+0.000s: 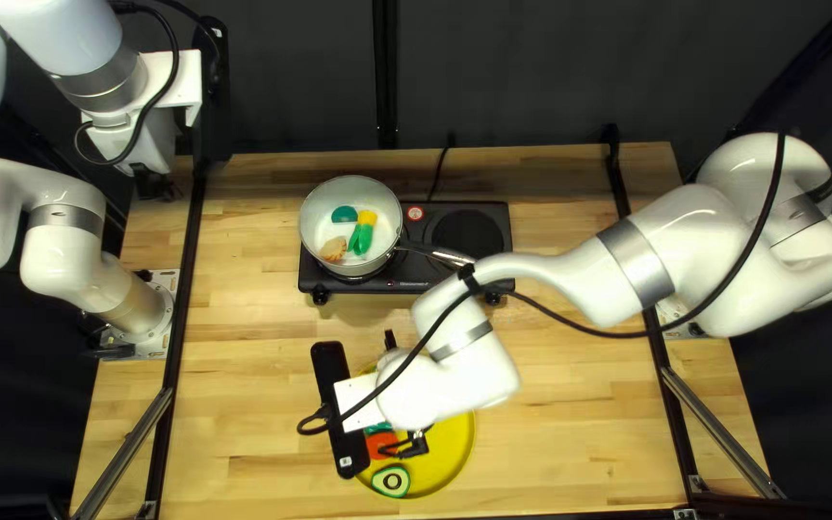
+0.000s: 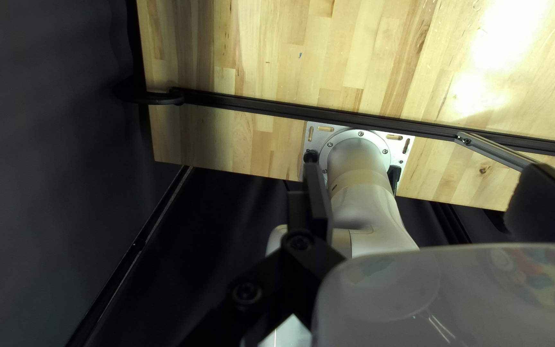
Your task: Pick up a pot and place it onto the stove surface, add food to pot
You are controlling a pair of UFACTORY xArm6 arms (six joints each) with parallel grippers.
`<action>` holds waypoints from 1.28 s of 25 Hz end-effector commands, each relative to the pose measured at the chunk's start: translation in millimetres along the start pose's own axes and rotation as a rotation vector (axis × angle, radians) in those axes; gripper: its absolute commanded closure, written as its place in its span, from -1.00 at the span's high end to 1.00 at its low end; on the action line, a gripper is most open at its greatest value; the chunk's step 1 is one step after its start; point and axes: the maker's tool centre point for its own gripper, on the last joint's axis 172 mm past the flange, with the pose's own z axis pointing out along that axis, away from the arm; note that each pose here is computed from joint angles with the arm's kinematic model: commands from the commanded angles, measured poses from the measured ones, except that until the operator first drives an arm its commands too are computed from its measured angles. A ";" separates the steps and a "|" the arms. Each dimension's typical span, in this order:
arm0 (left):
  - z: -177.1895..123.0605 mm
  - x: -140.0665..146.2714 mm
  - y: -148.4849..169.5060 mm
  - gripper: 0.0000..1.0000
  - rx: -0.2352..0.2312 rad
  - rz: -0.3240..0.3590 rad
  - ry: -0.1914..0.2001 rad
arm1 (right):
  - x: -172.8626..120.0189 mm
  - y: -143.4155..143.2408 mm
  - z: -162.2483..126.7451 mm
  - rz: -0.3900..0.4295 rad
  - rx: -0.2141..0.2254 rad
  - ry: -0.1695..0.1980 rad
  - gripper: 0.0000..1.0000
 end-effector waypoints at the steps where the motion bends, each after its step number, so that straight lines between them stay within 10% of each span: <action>1: 0.0 0.0 0.0 1.00 0.000 0.000 0.000 | -8.0 -18.3 4.5 0.112 0.026 -0.037 1.00; 12: 0.0 0.0 0.0 1.00 0.000 0.000 0.000 | -1.3 -8.9 5.1 0.136 0.028 -0.032 1.00; 23: 0.0 0.0 0.0 1.00 0.000 0.000 0.000 | -24.6 -39.3 5.5 0.724 0.072 -0.030 1.00; 32: 0.0 0.0 0.0 1.00 0.000 0.000 0.000 | -65.8 -18.2 45.0 0.732 0.088 0.027 1.00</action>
